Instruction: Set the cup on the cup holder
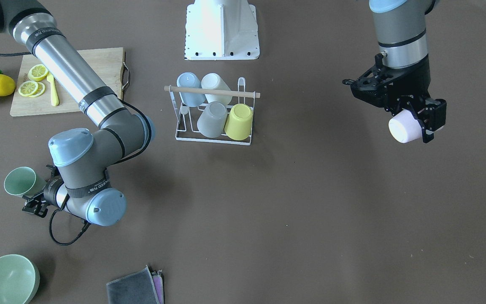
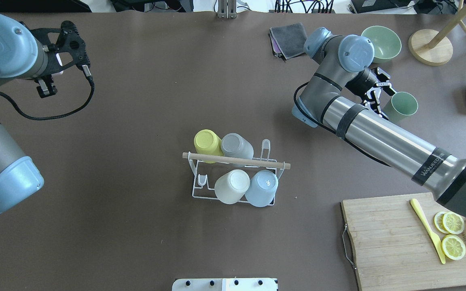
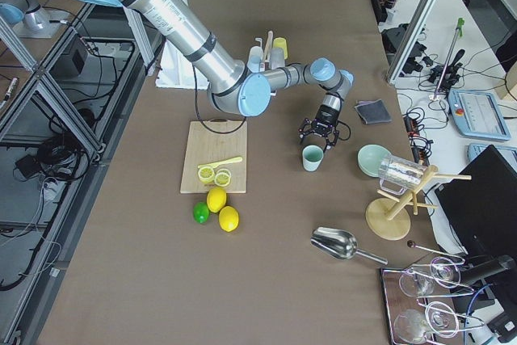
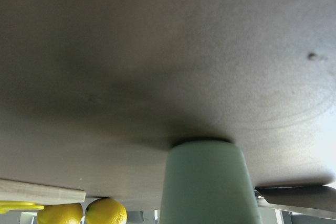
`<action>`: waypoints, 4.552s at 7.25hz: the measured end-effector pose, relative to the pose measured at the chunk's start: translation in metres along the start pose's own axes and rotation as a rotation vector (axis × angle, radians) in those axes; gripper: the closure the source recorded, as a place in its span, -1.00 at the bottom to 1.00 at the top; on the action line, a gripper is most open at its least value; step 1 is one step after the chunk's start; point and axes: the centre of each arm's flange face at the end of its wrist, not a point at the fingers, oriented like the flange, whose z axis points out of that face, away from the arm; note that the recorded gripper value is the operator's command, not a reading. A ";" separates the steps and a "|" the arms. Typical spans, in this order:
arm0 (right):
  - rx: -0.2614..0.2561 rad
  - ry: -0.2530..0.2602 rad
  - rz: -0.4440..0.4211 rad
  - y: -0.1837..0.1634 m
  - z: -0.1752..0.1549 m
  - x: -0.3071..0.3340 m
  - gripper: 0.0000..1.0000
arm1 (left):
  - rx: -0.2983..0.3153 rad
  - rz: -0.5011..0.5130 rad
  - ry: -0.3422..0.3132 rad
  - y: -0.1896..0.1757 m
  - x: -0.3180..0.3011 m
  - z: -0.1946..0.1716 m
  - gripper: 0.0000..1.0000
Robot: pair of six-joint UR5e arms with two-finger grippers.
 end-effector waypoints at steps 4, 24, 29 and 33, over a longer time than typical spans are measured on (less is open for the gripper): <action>-0.052 0.054 -0.018 -0.005 0.008 0.001 -0.99 | 0.474 -0.156 0.080 -0.035 0.008 -0.021 0.08; -0.111 0.128 -0.105 0.010 0.039 -0.009 0.02 | 1.721 -0.052 0.475 -0.066 0.277 -0.012 0.06; 0.205 0.134 -0.056 0.108 -0.009 -0.001 0.34 | 1.691 -0.041 0.478 -0.074 0.288 0.003 0.06; 0.568 0.097 -0.046 0.149 -0.067 0.002 0.44 | 1.675 -0.038 0.480 -0.074 0.292 0.010 0.04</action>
